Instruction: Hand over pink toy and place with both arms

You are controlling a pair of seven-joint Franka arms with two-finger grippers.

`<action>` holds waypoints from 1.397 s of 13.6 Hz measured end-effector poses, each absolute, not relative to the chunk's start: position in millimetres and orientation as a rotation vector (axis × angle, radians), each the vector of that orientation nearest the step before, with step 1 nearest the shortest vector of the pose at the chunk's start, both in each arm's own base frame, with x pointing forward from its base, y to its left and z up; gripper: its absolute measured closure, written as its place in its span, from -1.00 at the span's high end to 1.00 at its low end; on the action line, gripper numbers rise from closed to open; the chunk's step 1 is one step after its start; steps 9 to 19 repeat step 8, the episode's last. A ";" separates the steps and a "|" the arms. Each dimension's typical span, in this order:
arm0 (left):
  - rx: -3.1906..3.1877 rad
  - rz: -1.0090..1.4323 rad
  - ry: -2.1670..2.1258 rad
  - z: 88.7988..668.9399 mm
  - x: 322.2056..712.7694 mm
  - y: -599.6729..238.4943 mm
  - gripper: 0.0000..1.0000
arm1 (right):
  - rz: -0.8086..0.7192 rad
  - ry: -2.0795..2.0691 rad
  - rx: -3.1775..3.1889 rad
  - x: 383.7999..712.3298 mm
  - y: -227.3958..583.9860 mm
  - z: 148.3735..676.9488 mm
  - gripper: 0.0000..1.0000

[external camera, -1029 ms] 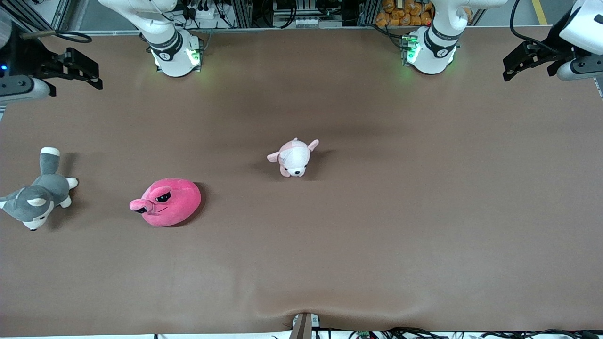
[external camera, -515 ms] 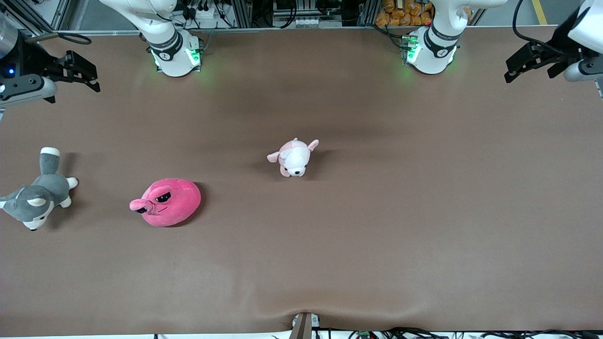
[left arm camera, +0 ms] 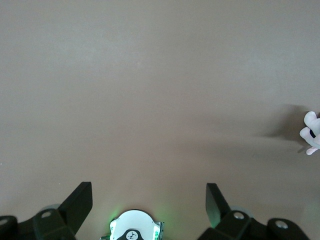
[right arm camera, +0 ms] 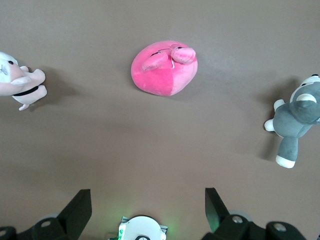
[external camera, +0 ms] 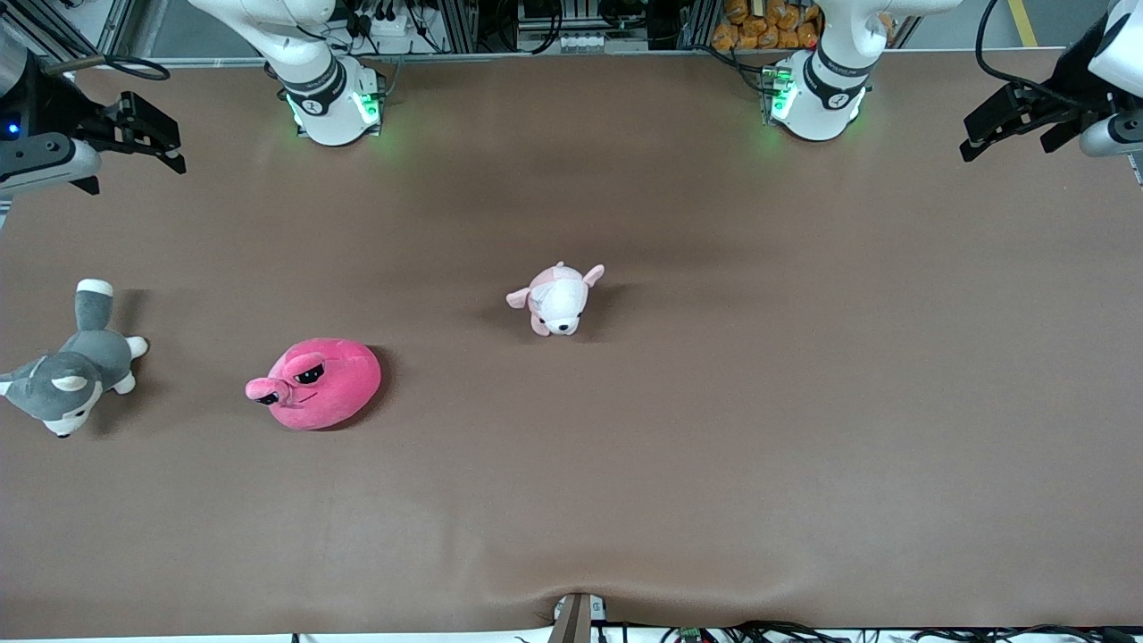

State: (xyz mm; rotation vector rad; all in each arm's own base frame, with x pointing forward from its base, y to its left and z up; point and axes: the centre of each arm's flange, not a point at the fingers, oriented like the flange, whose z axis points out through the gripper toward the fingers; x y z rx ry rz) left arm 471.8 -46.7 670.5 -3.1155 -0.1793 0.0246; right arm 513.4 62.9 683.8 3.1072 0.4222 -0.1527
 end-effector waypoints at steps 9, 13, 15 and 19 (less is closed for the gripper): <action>-3.092 0.031 -0.175 670.0 470.9 -46.3 1.00 | -0.149 0.398 3.111 514.3 54.7 684.7 1.00; -3.092 0.031 -0.175 670.0 470.9 -46.3 1.00 | -0.149 0.398 3.111 514.3 54.7 684.7 1.00; -3.092 0.031 -0.175 670.0 470.9 -46.3 1.00 | -0.149 0.398 3.111 514.3 54.7 684.7 1.00; -3.092 0.031 -0.175 670.0 470.9 -46.3 1.00 | -0.149 0.398 3.111 514.3 54.7 684.7 1.00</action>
